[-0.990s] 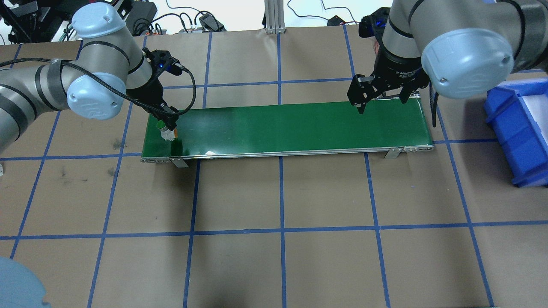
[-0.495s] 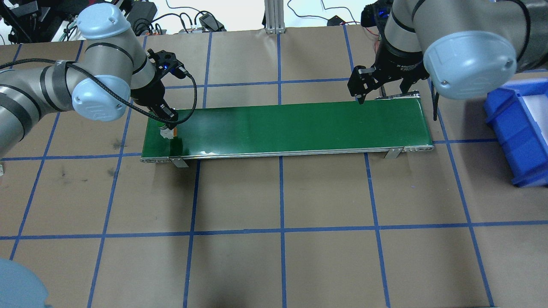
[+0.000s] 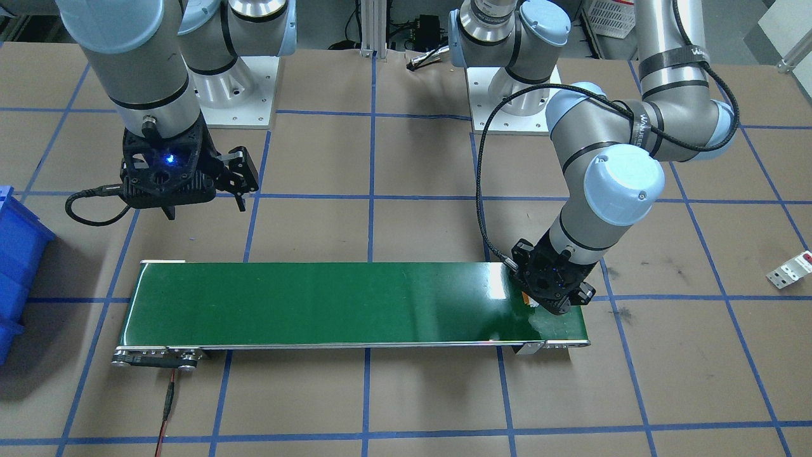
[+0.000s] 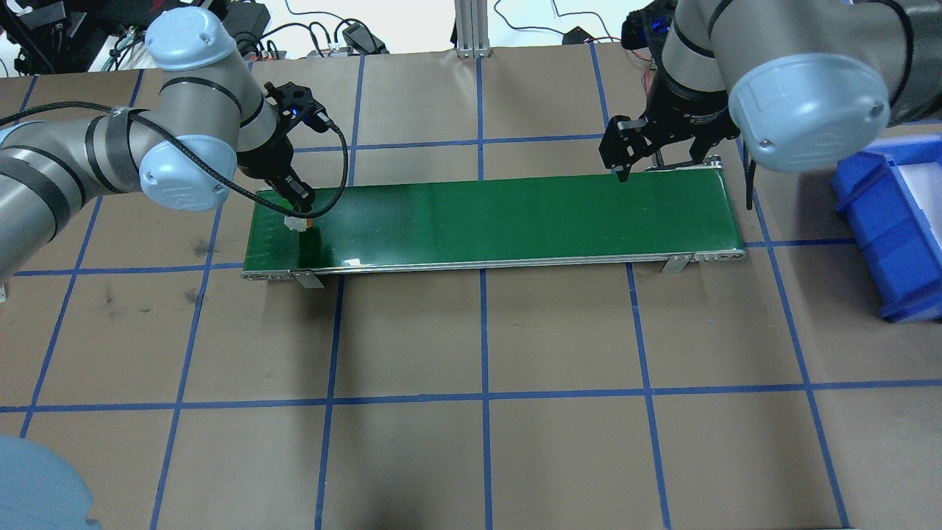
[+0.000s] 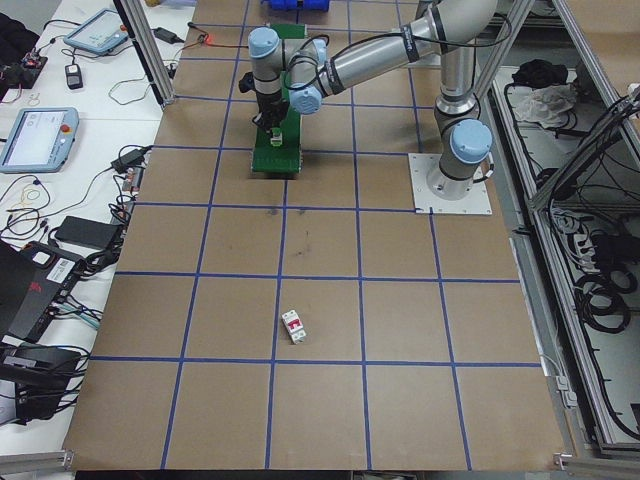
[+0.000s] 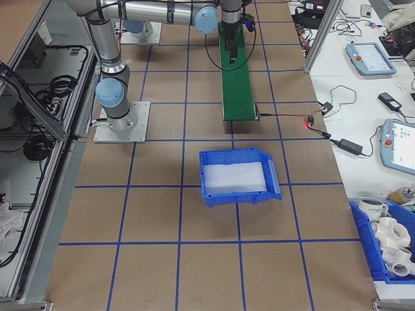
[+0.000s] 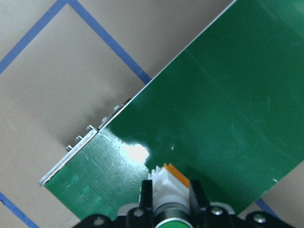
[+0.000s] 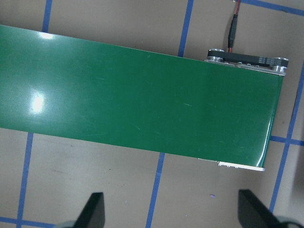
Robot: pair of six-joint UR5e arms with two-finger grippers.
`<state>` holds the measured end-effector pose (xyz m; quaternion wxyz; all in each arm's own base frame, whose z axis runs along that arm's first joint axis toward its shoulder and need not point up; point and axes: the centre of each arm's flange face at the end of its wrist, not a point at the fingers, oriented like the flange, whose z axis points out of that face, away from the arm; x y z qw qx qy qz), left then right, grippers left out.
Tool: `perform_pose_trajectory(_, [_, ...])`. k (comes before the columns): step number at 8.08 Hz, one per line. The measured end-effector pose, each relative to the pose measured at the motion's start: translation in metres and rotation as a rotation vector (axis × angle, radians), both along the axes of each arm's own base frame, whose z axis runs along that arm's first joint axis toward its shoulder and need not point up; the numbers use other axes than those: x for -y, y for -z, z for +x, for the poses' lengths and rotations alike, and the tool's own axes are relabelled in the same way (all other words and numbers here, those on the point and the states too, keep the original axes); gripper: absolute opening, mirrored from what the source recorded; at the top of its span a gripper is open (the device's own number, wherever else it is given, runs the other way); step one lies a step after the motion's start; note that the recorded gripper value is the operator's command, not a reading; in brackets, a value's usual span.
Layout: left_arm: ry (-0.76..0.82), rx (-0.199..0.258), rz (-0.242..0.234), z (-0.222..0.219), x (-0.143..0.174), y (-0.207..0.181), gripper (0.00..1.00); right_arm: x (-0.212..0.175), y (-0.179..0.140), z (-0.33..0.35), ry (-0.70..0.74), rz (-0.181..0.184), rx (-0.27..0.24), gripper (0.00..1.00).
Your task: Move button from left to right
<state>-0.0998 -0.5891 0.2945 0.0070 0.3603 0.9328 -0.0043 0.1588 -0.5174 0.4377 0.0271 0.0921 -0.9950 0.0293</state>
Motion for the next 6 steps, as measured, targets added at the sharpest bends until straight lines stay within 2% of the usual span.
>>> perform_pose_trajectory(1, [0.003,0.0,0.004,0.0,0.001,0.003,0.48,-0.001,0.002,0.0,0.001,0.012,-0.005,1.0])
perform_pose_trajectory(2, [0.004,0.0,0.009,0.0,0.002,0.007,0.99,-0.001,0.005,-0.001,-0.001,0.025,-0.006,1.0])
perform_pose_trajectory(6, [-0.016,0.004,0.021,-0.002,-0.001,-0.002,1.0,-0.001,0.009,-0.001,-0.012,0.038,-0.009,1.0])
